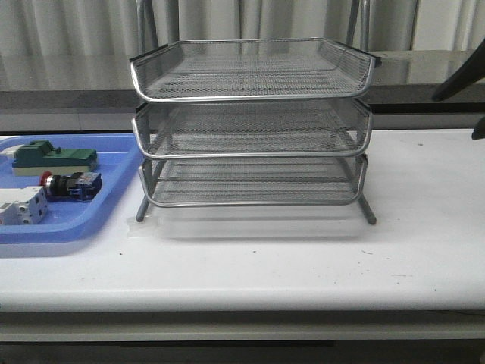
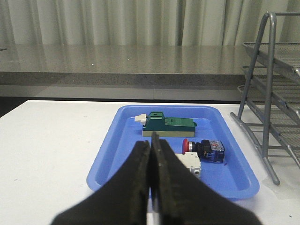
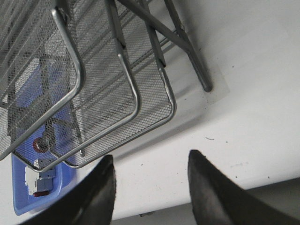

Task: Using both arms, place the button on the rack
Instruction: 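Move the right gripper to the middle mesh tray's front edge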

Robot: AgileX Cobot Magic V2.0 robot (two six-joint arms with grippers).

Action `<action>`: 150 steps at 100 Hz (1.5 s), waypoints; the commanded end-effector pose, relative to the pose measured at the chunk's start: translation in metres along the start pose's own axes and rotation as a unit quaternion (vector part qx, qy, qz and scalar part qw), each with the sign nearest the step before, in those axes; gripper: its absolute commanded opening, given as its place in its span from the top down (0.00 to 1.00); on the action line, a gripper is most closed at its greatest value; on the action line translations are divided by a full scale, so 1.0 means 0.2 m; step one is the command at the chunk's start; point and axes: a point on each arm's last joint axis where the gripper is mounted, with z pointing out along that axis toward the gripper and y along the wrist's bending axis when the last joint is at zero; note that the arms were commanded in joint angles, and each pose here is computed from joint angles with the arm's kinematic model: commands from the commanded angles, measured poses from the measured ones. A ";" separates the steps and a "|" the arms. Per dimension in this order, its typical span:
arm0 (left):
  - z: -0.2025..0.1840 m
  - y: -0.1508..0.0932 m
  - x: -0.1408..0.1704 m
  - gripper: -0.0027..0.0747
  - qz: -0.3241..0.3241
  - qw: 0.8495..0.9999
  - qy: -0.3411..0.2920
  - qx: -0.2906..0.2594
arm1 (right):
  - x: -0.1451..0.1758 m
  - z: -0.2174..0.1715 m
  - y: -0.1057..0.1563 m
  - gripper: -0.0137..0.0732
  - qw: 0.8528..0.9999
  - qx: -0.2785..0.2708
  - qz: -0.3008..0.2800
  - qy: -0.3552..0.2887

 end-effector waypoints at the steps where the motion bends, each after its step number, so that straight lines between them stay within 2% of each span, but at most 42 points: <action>1: 0.00 0.00 0.03 0.99 -0.006 0.999 -0.032 0.005 | -0.04 0.02 0.05 0.40 0.999 -0.019 0.002 -0.027; 18: 0.00 0.00 0.03 0.99 -0.006 0.999 -0.032 0.005 | -0.02 0.11 0.06 0.40 1.000 -0.021 -0.003 -0.002; 47: 0.00 0.00 0.03 0.99 -0.006 0.999 -0.032 0.005 | -0.09 0.25 0.14 0.40 0.998 -0.050 -0.019 0.023; 85: 0.00 0.00 0.03 0.99 -0.006 0.999 -0.032 0.005 | -0.11 0.49 0.14 0.40 0.995 -0.051 -0.024 0.079; 111: 0.00 0.00 0.03 0.99 -0.006 0.999 -0.032 0.005 | -0.14 0.60 0.14 0.40 0.995 -0.050 -0.028 0.087; 136: 0.00 0.00 0.03 0.99 -0.006 0.999 -0.032 0.005 | -0.15 0.60 0.16 0.41 0.994 -0.069 -0.026 0.079; 141: 0.00 0.00 0.03 0.99 -0.006 0.999 -0.032 0.005 | -0.15 0.60 0.16 0.43 0.994 -0.069 -0.025 0.079; 150: 0.00 0.00 0.03 0.99 -0.006 0.999 -0.032 0.005 | -0.15 0.60 0.16 0.54 0.994 -0.070 -0.025 0.080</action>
